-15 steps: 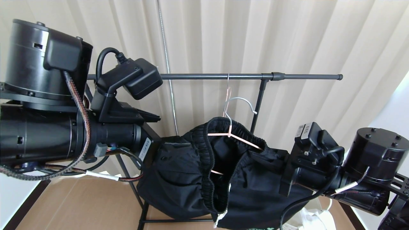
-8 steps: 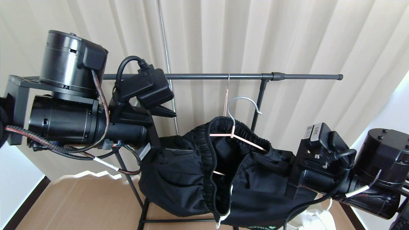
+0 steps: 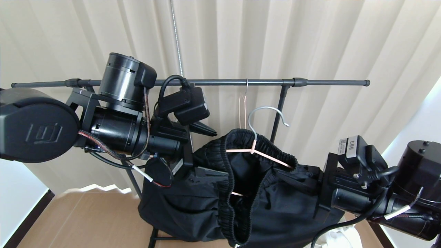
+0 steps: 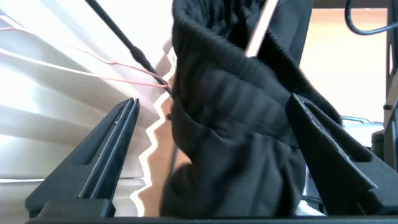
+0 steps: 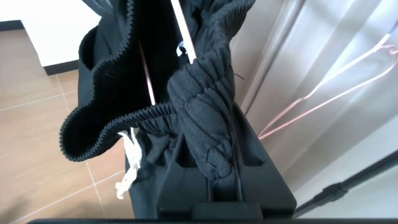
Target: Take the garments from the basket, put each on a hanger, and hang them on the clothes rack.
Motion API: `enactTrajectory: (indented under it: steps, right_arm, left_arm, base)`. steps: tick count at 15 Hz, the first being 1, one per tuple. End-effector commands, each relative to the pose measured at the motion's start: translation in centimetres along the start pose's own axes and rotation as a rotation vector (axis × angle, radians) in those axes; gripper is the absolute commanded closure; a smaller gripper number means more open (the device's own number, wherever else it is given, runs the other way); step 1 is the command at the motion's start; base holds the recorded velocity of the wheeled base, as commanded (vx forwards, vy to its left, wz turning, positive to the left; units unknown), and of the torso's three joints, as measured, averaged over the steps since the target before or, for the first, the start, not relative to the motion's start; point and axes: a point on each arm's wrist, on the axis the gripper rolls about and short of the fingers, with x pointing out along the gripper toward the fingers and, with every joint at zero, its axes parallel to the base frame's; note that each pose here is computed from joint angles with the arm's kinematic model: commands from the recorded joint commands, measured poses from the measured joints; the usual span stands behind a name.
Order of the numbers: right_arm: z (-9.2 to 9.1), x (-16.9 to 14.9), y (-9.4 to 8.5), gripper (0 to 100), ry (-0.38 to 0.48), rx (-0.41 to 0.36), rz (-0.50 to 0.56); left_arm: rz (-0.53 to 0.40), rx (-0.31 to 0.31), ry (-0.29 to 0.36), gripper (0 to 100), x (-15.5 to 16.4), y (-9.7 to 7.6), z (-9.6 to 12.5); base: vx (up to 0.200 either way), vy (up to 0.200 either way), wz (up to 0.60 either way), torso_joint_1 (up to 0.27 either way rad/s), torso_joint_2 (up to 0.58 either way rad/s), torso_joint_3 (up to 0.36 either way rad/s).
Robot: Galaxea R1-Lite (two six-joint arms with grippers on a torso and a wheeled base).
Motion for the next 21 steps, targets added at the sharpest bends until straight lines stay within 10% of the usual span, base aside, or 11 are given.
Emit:
enactTrajectory:
  steps: [1, 12, 13, 21]
  right_arm:
    - [0.2, -0.3, 0.2, 100, -0.008, -0.005, 0.005]
    - [0.7, -0.5, 1.2, 100, -0.029, -0.015, 0.043]
    - [0.7, -0.5, 1.2, 100, -0.027, -0.014, 0.043]
    - [0.6, -0.2, 1.1, 100, -0.025, -0.012, 0.04]
  left_arm:
    - [-0.022, -0.012, 0.003, 0, 0.7, 0.1, -0.4]
    - [-0.075, -0.03, 0.027, 0, 2.1, -0.5, -1.3]
    - [-0.077, -0.033, 0.03, 100, 2.2, -0.5, -1.4]
    - [-0.069, -0.028, 0.022, 100, 0.9, -1.4, -1.2]
  base:
    - [0.0, 0.0, 0.0, 0.0, 0.0, 0.0]
    - [0.0, 0.0, 0.0, 0.0, 0.0, 0.0]
    - [0.0, 0.0, 0.0, 0.0, 0.0, 0.0]
    - [0.0, 0.0, 0.0, 0.0, 0.0, 0.0]
